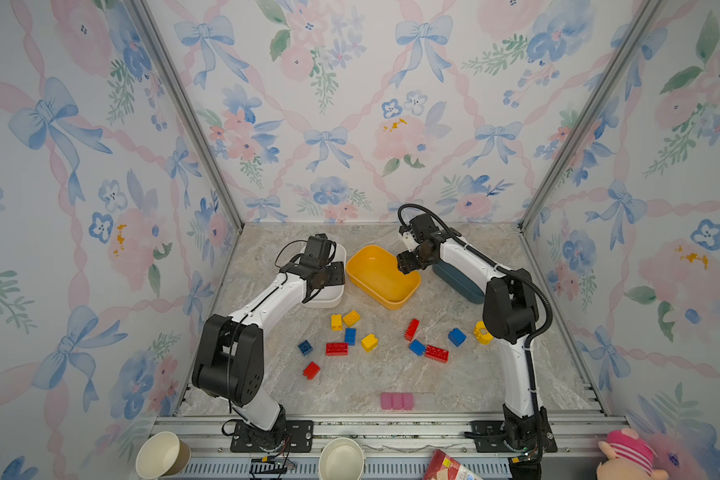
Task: Sort the legos into containers by color
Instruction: 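Grip the yellow tub rim with the right gripper and drag it against the white tub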
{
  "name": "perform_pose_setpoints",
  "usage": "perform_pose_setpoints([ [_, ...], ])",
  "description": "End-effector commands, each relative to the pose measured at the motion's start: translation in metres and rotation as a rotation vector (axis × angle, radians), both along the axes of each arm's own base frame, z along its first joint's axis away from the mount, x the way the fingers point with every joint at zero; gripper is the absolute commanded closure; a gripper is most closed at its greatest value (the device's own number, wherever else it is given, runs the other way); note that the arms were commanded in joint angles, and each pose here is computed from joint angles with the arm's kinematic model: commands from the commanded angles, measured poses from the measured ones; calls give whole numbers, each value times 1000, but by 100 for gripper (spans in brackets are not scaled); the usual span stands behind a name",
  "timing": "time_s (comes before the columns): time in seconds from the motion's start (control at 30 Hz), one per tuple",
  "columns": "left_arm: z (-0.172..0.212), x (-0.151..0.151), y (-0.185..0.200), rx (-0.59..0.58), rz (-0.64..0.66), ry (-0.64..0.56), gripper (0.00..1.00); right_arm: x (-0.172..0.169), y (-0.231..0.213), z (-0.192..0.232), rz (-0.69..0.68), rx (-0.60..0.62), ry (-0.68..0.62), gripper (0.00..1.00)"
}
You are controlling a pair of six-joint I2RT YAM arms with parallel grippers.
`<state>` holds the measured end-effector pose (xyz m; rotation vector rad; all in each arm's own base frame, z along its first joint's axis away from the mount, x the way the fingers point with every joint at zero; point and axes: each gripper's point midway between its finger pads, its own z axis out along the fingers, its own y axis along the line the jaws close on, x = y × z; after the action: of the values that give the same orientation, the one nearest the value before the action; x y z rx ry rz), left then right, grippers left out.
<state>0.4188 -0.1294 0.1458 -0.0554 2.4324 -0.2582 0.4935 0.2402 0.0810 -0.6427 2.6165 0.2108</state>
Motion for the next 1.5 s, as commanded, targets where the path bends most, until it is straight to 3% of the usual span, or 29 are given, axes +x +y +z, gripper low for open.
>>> perform_pose_setpoints([
  [0.0, 12, -1, 4, -16, 0, -31, 32, -4, 7, -4, 40, -39, 17, 32],
  [0.7, 15, -4, 11, -27, 12, -42, 32, -11, 0, -6, -47, -68, 10, 91],
  [0.97, 19, -5, 13, -30, 19, -51, 31, -25, 5, -1, -104, -49, 9, 100],
  [1.47, 20, -7, 14, -40, 30, -56, 30, -53, 25, -15, -367, 3, 65, 100],
])
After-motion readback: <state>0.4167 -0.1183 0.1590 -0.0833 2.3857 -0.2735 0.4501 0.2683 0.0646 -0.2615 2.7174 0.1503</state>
